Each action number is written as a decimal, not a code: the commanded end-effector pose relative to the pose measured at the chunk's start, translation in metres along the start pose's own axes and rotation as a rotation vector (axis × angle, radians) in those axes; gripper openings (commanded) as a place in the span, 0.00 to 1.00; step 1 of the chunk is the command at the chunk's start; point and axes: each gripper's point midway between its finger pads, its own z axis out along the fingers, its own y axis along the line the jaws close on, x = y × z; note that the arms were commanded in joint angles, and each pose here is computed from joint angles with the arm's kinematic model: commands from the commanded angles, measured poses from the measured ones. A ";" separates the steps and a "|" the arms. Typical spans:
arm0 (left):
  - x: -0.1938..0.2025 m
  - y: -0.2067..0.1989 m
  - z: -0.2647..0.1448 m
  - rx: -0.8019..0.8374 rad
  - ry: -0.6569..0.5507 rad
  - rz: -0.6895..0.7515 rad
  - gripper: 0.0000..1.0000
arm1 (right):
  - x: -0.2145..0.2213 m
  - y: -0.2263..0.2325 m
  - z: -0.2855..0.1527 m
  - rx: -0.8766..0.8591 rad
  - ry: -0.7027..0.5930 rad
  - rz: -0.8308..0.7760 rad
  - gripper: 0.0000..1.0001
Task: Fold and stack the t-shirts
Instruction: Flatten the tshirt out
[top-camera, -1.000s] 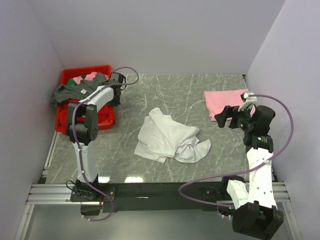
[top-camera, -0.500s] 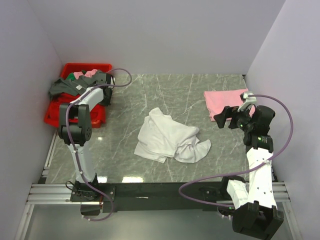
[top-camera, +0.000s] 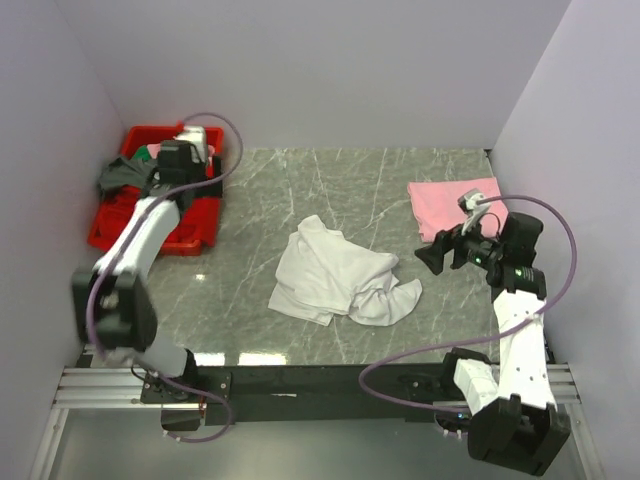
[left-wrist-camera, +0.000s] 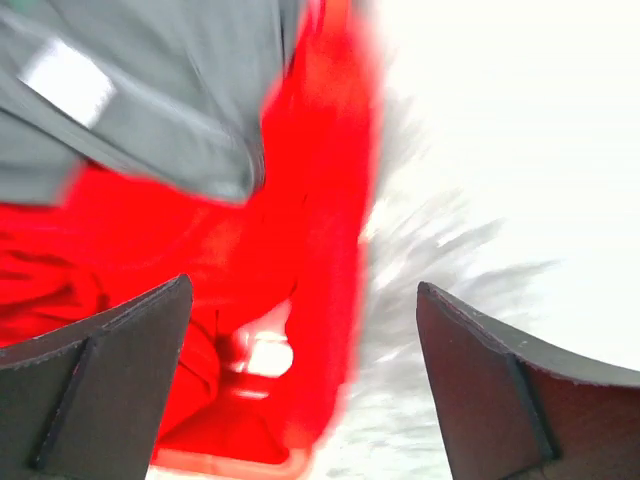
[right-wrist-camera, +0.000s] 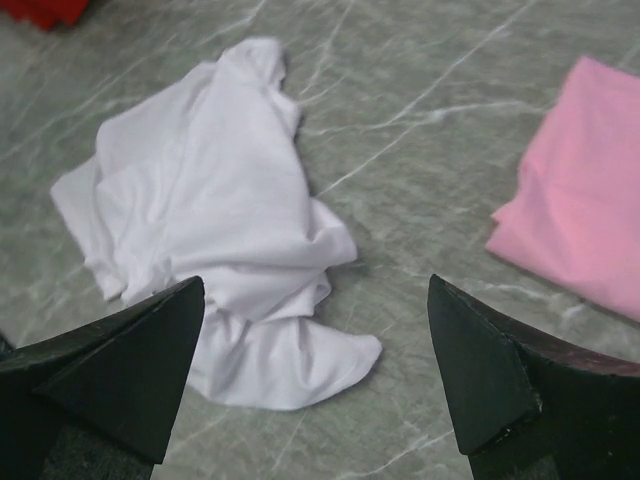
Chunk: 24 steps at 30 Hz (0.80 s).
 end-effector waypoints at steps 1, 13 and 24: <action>-0.091 -0.013 -0.097 0.169 -0.448 -0.159 0.99 | 0.011 0.025 0.005 -0.182 0.069 -0.115 0.97; -0.040 -0.198 -0.107 0.884 -0.222 -0.056 0.76 | 0.049 0.018 0.053 -0.309 0.305 -0.123 0.90; -0.007 -0.269 0.018 0.823 0.105 -0.042 0.64 | 0.086 0.006 0.097 -0.404 0.506 -0.159 0.84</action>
